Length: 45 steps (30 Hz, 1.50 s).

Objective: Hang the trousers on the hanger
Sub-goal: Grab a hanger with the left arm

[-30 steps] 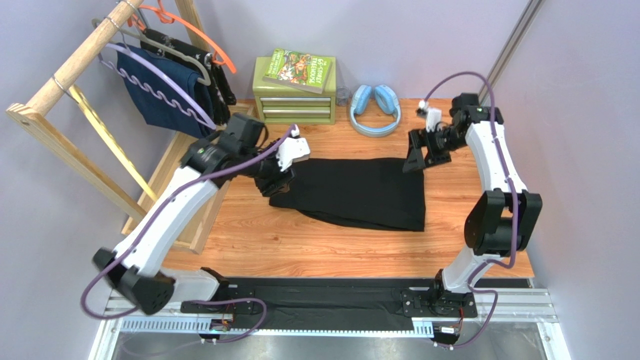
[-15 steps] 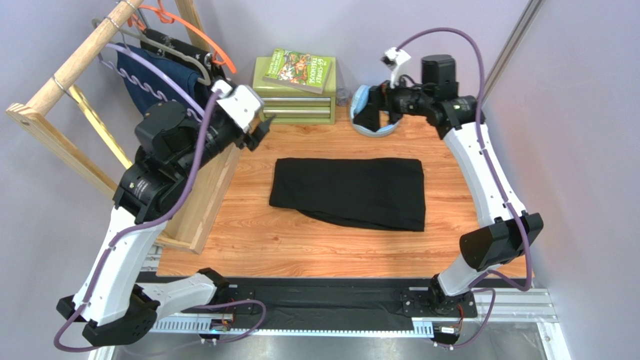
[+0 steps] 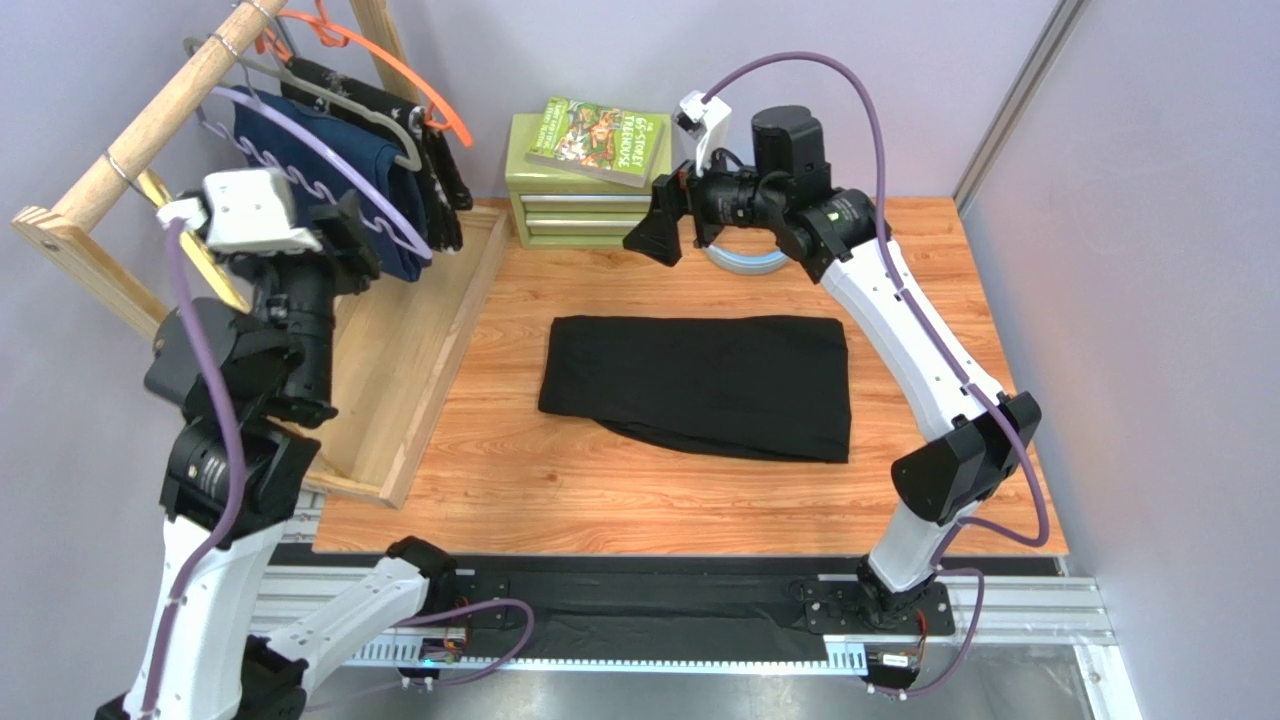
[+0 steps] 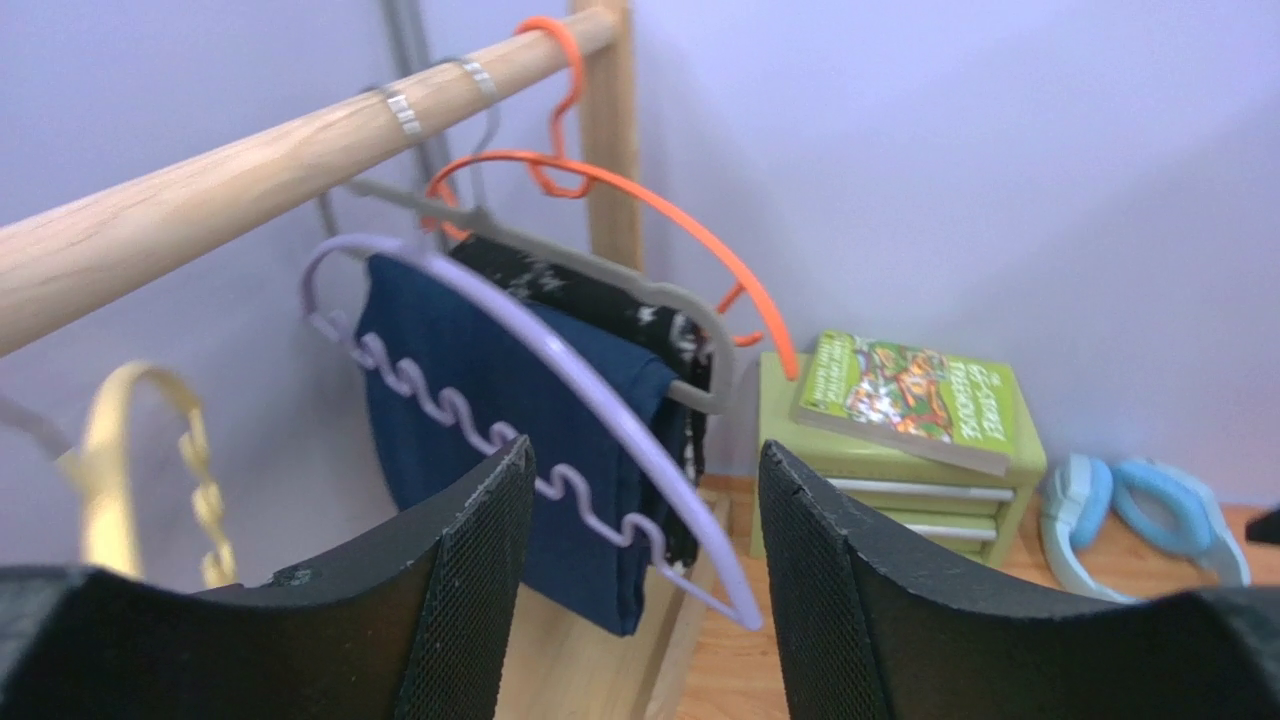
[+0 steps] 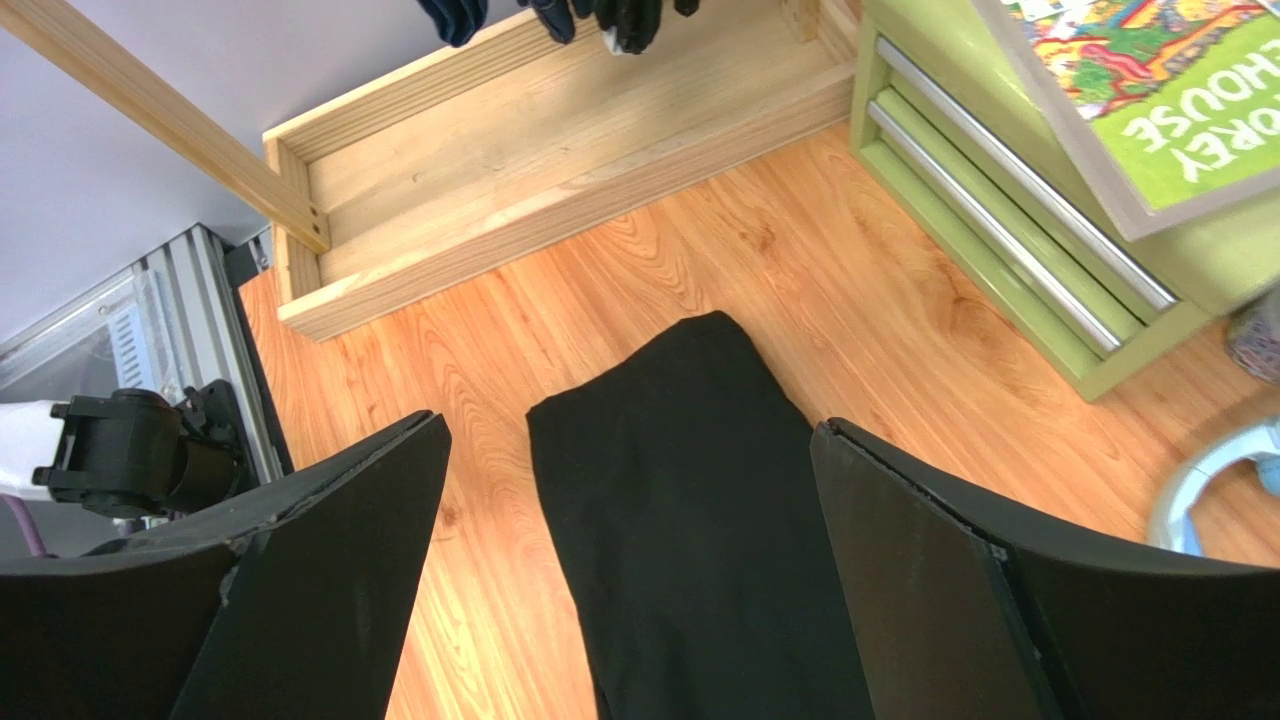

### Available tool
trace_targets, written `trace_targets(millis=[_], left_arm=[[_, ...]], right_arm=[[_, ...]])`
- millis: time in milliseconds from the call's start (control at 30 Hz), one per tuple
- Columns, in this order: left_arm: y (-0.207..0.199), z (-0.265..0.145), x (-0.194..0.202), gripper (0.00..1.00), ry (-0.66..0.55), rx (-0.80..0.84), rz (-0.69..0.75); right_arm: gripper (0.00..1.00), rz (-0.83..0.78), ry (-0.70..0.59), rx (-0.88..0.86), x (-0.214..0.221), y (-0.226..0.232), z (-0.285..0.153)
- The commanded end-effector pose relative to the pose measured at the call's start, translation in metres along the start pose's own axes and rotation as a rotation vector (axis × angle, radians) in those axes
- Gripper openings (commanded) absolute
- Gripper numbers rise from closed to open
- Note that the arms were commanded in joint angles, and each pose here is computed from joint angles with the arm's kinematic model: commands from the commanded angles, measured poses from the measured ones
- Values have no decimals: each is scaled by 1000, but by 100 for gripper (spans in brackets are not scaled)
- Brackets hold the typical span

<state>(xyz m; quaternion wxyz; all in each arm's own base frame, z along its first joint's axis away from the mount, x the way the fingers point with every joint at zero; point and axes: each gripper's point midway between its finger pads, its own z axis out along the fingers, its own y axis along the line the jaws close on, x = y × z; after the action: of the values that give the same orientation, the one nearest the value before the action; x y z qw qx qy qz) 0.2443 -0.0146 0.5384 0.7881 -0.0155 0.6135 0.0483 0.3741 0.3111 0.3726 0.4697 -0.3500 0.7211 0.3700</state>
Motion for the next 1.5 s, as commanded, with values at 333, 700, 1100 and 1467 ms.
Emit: trace_targets(millis=[333,700,1100,1467], left_arm=[[35,28,1,62,-11,-320,-355],[37,63,39,63,206,-380,-510],[39,100,77,63,290,-396,-540],[40,114,94,47,305,-420,-536]], right_arm=[[100,-80,-75,13,-29,24,3],[100,-70,-75,71,-28,13,-9],[100,-20,-51,93,-17,-3,-18],[100,7,-40,106,-11,-17,-22]])
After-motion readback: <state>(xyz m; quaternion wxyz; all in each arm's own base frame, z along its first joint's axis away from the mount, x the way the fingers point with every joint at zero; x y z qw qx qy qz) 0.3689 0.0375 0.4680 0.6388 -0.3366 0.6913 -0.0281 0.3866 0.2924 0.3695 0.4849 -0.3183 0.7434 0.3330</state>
